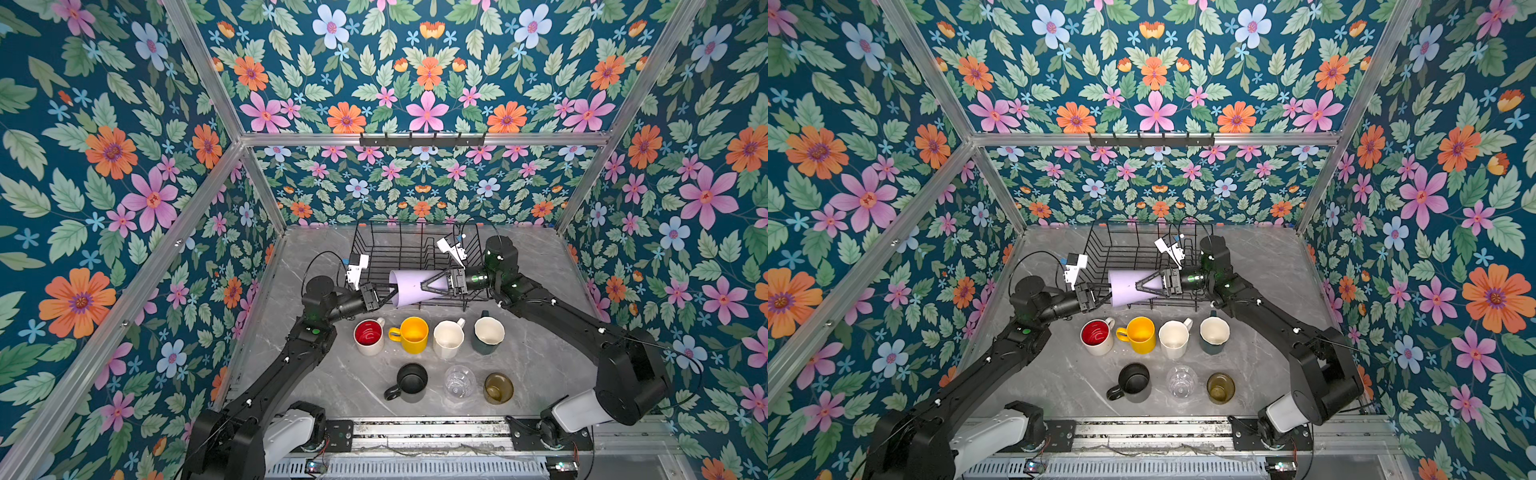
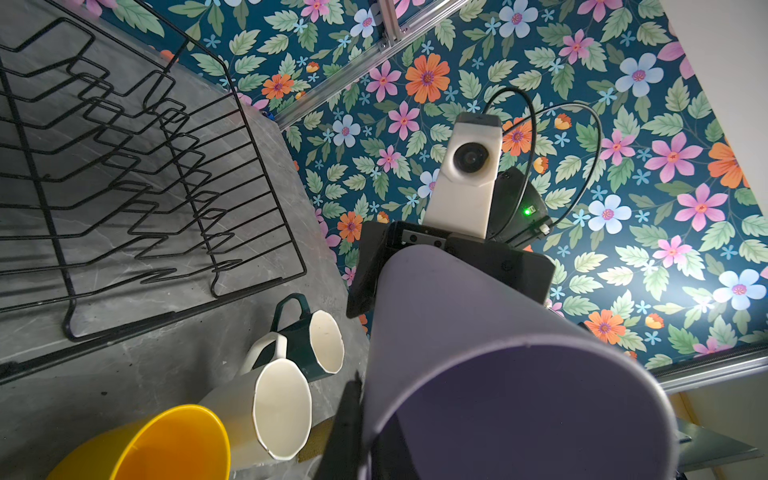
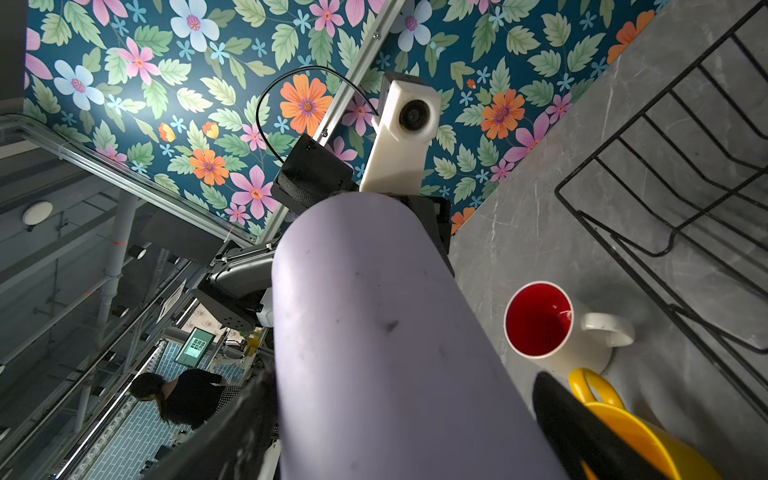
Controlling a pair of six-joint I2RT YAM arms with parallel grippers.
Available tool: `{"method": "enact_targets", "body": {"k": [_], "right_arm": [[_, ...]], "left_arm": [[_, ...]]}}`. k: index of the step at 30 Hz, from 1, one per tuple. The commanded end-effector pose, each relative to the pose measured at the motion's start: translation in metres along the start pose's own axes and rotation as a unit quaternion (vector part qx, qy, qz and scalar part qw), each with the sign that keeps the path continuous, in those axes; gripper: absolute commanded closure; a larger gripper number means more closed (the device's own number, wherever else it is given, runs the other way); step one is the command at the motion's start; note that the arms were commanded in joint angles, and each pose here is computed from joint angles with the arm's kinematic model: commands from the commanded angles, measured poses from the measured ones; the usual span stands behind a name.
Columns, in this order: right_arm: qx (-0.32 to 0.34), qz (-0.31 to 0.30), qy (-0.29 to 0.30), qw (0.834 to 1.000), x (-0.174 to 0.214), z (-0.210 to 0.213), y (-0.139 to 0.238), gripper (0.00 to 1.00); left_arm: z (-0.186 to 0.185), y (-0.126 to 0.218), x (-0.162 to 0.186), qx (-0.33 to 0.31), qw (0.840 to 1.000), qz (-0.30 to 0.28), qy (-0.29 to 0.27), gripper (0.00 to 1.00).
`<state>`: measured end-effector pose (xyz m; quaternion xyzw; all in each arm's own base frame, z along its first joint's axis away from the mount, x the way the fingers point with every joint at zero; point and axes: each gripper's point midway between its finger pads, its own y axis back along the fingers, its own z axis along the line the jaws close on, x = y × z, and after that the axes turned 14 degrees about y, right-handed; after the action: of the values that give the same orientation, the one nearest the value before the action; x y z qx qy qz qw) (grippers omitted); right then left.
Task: Load the cups into the dish rack
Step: 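Tilt the lavender cup sideways toward the right gripper while it approaches, then grasp the cup base with the right gripper and release the left gripper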
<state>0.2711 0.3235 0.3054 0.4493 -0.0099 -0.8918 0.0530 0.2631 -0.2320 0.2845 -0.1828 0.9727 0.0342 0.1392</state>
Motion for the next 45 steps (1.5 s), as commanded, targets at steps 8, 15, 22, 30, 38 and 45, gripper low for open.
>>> {"method": "enact_targets", "body": {"k": [8,15,22,30,38,45], "right_arm": [[-0.034,0.005,0.019,0.999,-0.003,0.012,-0.012,0.09],[-0.043,0.014,0.006,0.999,0.001,0.011,-0.018,0.21],[-0.043,0.017,0.003,0.999,0.001,0.013,-0.018,0.47],[-0.041,0.021,-0.006,0.999,-0.002,0.011,-0.019,0.89],[-0.022,0.015,-0.016,1.0,-0.016,0.013,-0.017,1.0],[0.038,-0.006,-0.017,0.999,-0.036,0.008,0.012,1.0]], "left_arm": [[-0.009,0.0,0.001,0.02,1.0,0.006,-0.014,1.0],[-0.013,-0.001,0.0,0.024,1.0,0.008,-0.017,1.0],[-0.013,-0.002,0.0,0.024,1.0,0.013,-0.015,1.0],[-0.013,-0.001,0.0,0.017,1.0,0.013,-0.019,1.0],[-0.005,0.002,-0.003,-0.017,1.0,0.001,-0.024,0.74],[0.011,0.013,-0.015,-0.061,0.997,-0.035,-0.027,0.23]]}}
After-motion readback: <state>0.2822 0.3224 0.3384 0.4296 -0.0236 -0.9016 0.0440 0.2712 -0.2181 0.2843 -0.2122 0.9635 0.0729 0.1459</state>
